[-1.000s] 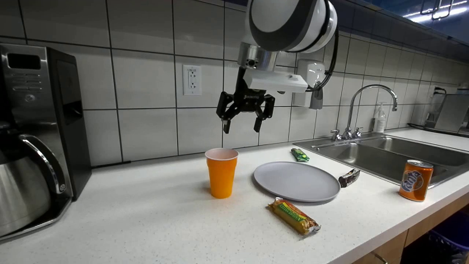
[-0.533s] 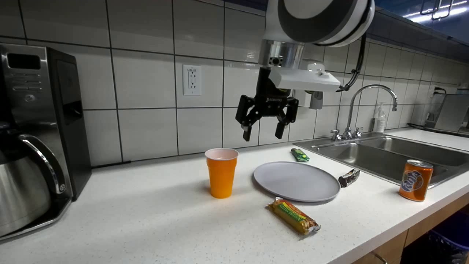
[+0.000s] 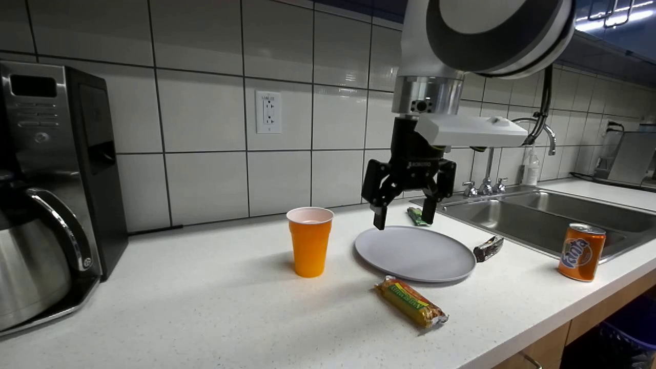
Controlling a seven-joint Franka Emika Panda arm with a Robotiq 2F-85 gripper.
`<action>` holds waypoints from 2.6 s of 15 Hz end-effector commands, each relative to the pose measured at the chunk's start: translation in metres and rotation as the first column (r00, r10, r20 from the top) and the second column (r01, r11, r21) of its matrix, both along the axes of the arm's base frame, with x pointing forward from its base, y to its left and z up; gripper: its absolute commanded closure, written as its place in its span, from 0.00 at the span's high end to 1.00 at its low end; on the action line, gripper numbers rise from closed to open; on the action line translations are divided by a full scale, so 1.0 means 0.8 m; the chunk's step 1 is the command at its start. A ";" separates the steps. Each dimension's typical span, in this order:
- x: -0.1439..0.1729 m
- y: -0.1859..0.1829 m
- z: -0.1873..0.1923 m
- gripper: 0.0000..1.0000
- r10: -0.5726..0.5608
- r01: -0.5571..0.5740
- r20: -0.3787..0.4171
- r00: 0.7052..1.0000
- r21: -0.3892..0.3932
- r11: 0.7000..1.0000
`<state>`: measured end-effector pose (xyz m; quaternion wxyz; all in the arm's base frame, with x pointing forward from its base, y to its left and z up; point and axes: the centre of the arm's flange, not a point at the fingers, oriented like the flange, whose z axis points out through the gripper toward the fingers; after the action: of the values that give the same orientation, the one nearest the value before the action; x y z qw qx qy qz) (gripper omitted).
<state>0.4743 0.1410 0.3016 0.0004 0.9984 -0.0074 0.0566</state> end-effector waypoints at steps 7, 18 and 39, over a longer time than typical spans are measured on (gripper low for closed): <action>-0.031 -0.007 -0.045 1.00 0.019 -0.020 -0.089 0.996 -0.012 1.000; -0.024 0.002 -0.083 1.00 0.034 -0.034 -0.003 0.999 -0.021 0.999; -0.024 -0.008 -0.148 1.00 -0.001 0.001 -0.031 1.000 -0.015 1.000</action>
<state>0.4540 0.1298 0.1844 0.0086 0.9994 -0.0028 0.0331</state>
